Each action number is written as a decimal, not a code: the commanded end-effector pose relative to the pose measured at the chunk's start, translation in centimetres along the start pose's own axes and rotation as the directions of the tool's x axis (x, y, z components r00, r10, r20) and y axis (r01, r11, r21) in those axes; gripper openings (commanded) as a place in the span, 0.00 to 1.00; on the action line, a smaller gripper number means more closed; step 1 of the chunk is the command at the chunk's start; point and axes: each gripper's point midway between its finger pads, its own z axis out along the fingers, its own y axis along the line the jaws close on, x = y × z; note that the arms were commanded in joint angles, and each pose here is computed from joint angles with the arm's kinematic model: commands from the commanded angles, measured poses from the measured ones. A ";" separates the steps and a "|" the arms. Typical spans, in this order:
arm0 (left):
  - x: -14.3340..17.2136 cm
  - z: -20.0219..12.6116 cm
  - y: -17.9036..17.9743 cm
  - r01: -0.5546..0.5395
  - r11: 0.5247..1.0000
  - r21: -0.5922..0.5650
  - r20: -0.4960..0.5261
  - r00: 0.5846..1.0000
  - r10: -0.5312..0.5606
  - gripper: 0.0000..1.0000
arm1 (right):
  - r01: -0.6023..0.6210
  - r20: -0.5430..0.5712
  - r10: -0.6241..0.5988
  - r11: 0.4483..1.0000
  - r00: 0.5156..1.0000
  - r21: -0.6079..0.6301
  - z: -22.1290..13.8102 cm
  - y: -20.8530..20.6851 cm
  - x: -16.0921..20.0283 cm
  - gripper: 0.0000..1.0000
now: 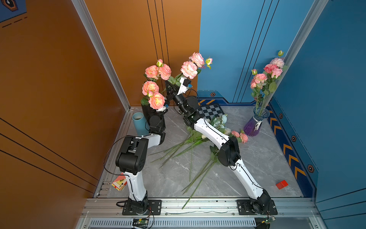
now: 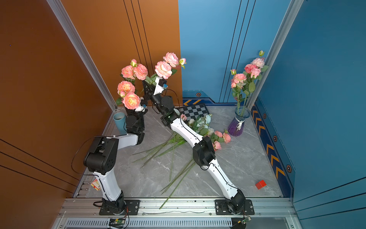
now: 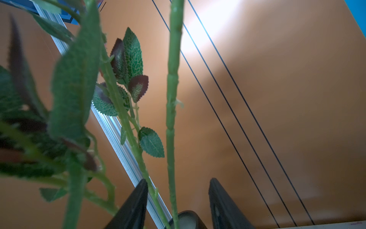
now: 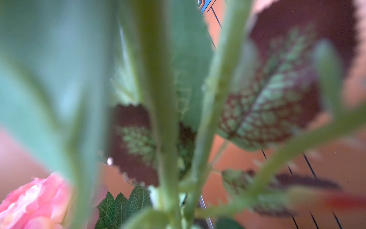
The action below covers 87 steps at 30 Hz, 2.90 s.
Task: Place the pink flowers into the vase
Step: Place the flower in the vase.
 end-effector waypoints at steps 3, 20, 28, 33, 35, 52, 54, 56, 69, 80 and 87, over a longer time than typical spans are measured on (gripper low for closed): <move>-1.2 1.1 0.8 0.039 0.999 -0.027 0.043 0.998 -0.038 0.43 | -0.011 0.054 0.016 0.997 0.998 -0.079 0.5 3.6 -4.2 0.11; -1.4 1.3 0.5 0.043 0.999 -0.019 0.053 0.998 -0.042 0.20 | 0.001 0.033 0.001 0.998 0.999 -0.068 0.4 3.1 -2.7 0.12; -1.5 1.5 1.0 0.044 0.998 -0.044 0.045 0.998 -0.042 0.07 | -0.005 0.029 0.007 0.997 1.000 -0.081 0.3 3.3 -2.2 0.16; -1.4 1.6 1.2 0.044 0.997 -0.065 0.032 0.999 -0.042 0.03 | 0.000 0.036 0.003 0.997 0.999 -0.080 0.2 3.2 -2.6 0.18; -1.4 1.6 1.3 0.046 0.996 -0.072 0.026 0.999 -0.044 0.00 | 0.001 0.037 0.002 0.997 0.999 -0.080 0.2 3.2 -2.7 0.19; -0.9 2.0 2.0 0.064 0.990 -0.125 -0.022 0.998 -0.067 0.00 | 0.000 0.059 0.005 0.997 0.998 -0.080 -0.6 2.4 -5.0 0.67; -0.9 2.0 2.1 0.073 0.989 -0.127 -0.025 0.997 -0.076 0.00 | 0.003 0.061 0.002 0.997 0.998 -0.078 -0.7 2.3 -5.4 0.73; -0.7 2.0 2.1 0.080 0.988 -0.128 -0.035 0.996 -0.086 0.00 | 0.006 0.064 -0.001 0.997 0.998 -0.080 -0.9 2.2 -5.8 0.79; 0.4 2.0 2.3 0.120 0.982 -0.143 -0.093 0.987 -0.134 0.00 | -0.016 0.058 0.022 0.995 0.998 -0.097 -2.3 2.1 -6.3 1.00; 1.6 2.4 3.2 0.165 0.972 -0.166 -0.129 0.974 -0.187 0.00 | -0.018 0.050 0.021 0.999 0.999 -0.050 -4.4 -0.7 -6.5 1.00; 2.7 2.7 3.0 0.168 0.973 -0.159 -0.152 0.969 -0.192 0.00 | -0.029 0.038 0.030 0.999 0.999 -0.030 -6.0 -1.7 -5.8 1.00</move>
